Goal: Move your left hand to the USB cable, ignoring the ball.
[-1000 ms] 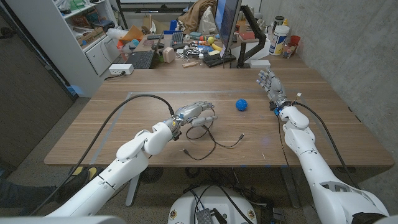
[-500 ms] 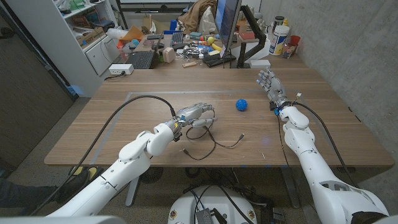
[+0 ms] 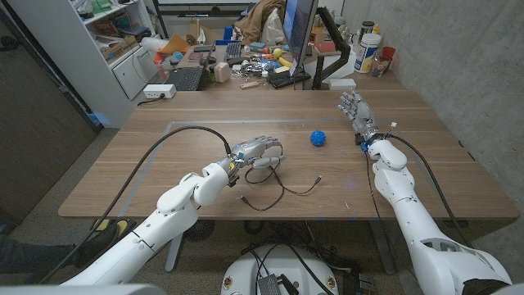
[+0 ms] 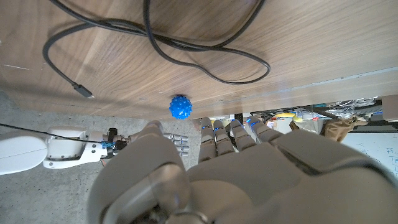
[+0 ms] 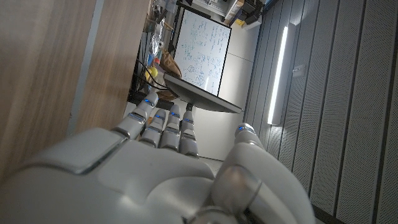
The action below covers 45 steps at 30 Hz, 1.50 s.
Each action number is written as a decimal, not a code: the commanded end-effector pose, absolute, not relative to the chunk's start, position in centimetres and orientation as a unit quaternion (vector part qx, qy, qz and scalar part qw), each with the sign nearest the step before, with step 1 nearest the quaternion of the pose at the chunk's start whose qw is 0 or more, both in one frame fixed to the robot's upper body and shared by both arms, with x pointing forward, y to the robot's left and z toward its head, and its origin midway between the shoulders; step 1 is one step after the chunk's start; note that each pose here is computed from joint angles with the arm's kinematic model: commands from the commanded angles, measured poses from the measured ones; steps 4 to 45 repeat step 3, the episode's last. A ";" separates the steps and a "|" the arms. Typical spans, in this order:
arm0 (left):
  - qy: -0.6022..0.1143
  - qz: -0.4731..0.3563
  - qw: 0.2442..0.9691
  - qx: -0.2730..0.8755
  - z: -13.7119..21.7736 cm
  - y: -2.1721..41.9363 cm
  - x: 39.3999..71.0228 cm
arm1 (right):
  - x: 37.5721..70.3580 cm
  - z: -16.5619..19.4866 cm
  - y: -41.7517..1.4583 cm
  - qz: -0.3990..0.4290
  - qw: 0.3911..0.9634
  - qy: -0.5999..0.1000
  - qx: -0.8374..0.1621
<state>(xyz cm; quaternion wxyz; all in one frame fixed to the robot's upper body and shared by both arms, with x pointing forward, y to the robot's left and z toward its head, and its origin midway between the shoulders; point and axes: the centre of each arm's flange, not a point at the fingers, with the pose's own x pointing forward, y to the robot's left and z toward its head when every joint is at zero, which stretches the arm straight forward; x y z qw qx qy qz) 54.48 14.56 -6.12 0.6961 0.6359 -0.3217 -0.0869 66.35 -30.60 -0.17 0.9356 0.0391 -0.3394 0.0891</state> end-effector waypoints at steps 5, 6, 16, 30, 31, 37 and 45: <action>-0.319 -0.091 0.702 0.631 -6.4 14.8 54.7 | 66.4 -0.1 -30.1 0.094 0.937 -0.335 0.033; -0.319 -0.091 0.702 0.631 -6.4 14.8 54.7 | 66.4 -0.1 -30.1 0.094 0.937 -0.335 0.033; -0.319 -0.091 0.702 0.631 -6.4 14.8 54.7 | 66.4 -0.1 -30.1 0.094 0.937 -0.335 0.033; -0.319 -0.091 0.702 0.631 -6.4 14.8 54.7 | 66.4 -0.1 -30.1 0.094 0.937 -0.335 0.033; -0.319 -0.091 0.702 0.631 -6.4 14.8 54.7 | 66.4 -0.1 -30.1 0.094 0.937 -0.335 0.033; -0.319 -0.091 0.702 0.631 -6.4 14.8 54.7 | 66.4 -0.1 -30.1 0.094 0.937 -0.335 0.033; -0.319 -0.091 0.702 0.631 -6.4 14.8 54.7 | 66.4 -0.1 -30.1 0.094 0.937 -0.335 0.033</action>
